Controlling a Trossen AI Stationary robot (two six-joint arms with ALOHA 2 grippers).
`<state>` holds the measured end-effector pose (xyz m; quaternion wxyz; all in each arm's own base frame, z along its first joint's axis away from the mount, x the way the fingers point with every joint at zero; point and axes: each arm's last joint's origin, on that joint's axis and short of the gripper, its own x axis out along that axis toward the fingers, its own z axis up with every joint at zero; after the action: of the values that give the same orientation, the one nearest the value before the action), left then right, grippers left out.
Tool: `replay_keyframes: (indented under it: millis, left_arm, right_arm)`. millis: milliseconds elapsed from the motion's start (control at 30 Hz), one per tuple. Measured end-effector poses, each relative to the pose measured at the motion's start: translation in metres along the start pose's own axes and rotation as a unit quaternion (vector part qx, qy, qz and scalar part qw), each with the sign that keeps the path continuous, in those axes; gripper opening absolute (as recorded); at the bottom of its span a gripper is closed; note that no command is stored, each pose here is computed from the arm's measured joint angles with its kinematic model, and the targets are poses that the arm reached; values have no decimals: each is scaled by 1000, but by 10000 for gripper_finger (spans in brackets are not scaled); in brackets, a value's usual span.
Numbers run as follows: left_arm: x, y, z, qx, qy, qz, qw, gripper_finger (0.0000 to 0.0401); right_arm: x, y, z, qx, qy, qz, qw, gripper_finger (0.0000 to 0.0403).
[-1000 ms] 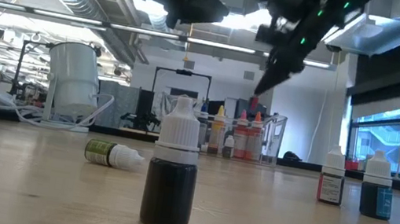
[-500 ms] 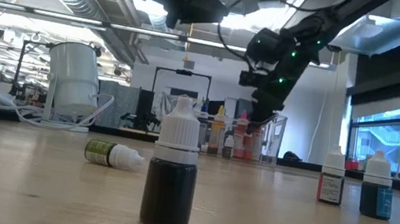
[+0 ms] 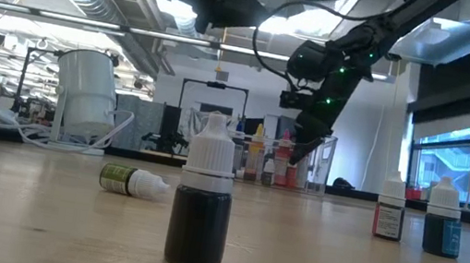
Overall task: Pick & Place food coloring
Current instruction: Put the top right small red food coloring bottle into the transparent container
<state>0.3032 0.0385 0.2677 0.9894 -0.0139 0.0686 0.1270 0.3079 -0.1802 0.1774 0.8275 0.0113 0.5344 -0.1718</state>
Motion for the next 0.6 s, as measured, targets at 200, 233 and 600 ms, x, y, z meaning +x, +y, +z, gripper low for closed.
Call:
replay_keyframes:
  millis: [200, 233, 600]
  left_arm:
    - [0, 0, 0, 0, 0, 0, 1000, 119]
    - [0, 0, 0, 0, 0, 0, 1000, 118]
    - [0, 0, 0, 0, 0, 0, 1000, 117]
  right_arm:
    - [0, 0, 0, 2, 0, 0, 1000, 91]
    - [0, 0, 0, 2, 0, 0, 1000, 91]
    - [0, 0, 0, 2, 0, 0, 1000, 93]
